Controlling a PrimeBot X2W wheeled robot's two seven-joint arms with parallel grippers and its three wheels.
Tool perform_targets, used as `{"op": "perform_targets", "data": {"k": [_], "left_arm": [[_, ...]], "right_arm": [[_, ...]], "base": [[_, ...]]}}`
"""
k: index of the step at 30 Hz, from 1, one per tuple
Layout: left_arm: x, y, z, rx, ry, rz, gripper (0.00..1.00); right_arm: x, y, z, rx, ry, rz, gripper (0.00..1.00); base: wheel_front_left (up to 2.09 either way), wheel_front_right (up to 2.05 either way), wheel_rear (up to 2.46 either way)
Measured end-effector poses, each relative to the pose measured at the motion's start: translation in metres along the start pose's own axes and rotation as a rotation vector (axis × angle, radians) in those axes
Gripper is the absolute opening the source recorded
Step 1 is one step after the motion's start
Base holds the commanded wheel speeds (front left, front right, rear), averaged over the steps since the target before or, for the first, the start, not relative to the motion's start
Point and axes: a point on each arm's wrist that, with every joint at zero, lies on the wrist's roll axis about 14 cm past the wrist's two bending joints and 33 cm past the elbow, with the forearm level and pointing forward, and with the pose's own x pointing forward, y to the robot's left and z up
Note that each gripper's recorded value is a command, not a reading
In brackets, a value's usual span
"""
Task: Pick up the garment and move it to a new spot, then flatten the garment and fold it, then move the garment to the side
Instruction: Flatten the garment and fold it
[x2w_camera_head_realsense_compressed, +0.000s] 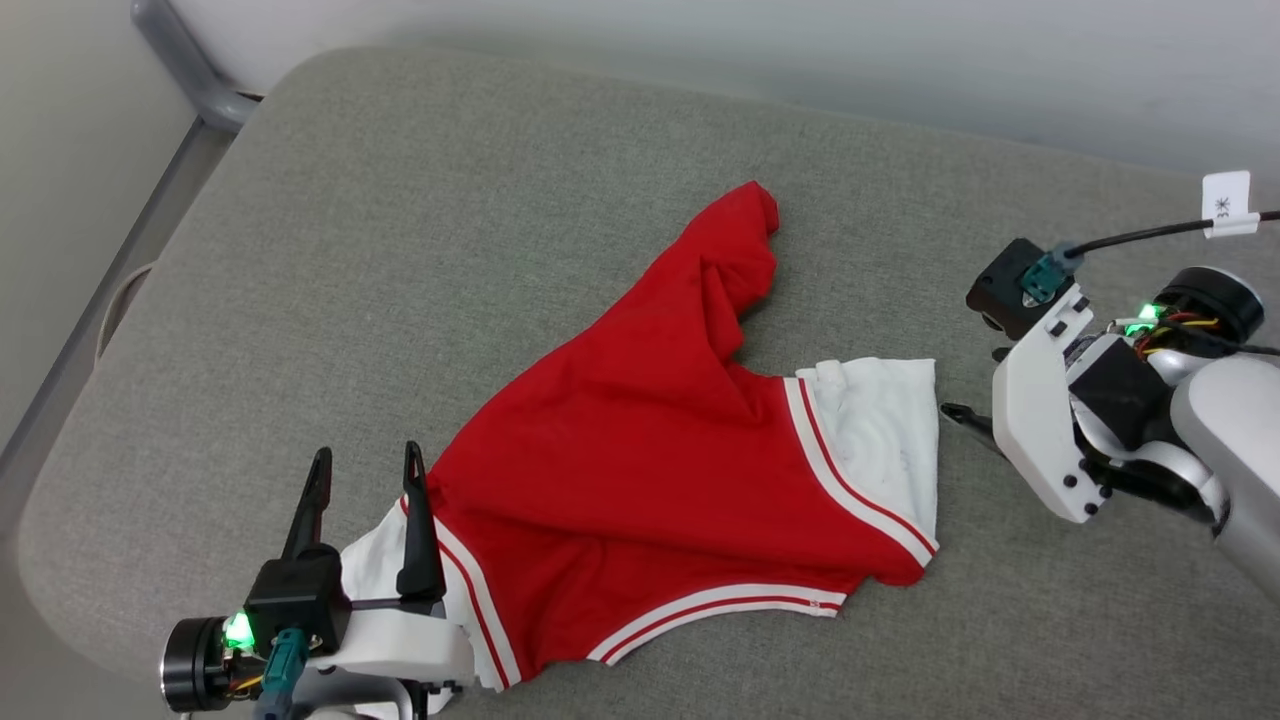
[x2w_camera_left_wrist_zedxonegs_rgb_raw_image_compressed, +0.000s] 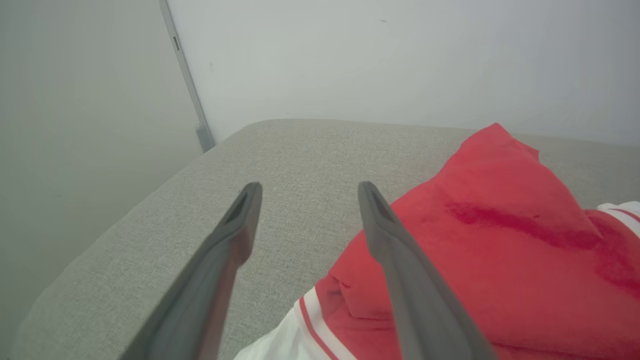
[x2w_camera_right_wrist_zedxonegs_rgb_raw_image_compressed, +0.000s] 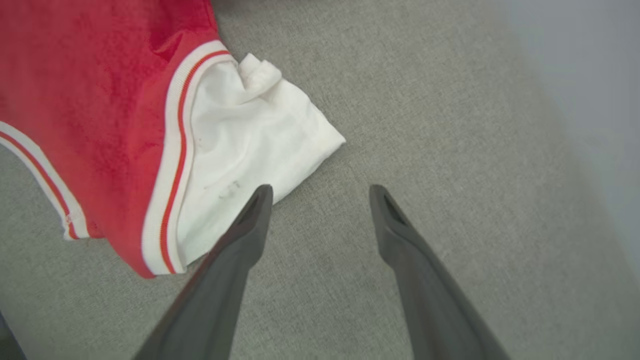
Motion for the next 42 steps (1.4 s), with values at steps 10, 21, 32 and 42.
{"op": "perform_targets", "data": {"k": [10, 21, 32, 42], "left_arm": [[0.015, -0.003, -0.01, 0.006, 0.023, 0.021, 1.0], [0.021, 0.001, -0.02, 0.02, 0.051, 0.041, 1.0], [0.017, -0.001, -0.01, 0.012, 0.013, 0.018, 1.0], [-0.002, -0.004, -0.005, 0.0, -0.009, -0.029, 1.0]], "right_arm": [[0.046, 0.002, -0.027, -0.02, 0.19, 0.087, 1.0], [0.075, 0.016, -0.054, -0.022, 0.262, 0.15, 0.0], [0.044, -0.002, -0.013, 0.041, -0.003, 0.068, 0.0], [-0.028, -0.032, -0.042, 0.21, -0.135, -0.089, 0.0]], "base": [[0.0, 0.0, 0.0], [0.0, 0.0, 0.0], [0.0, 0.0, 0.0], [0.0, 0.0, 0.0]]}}
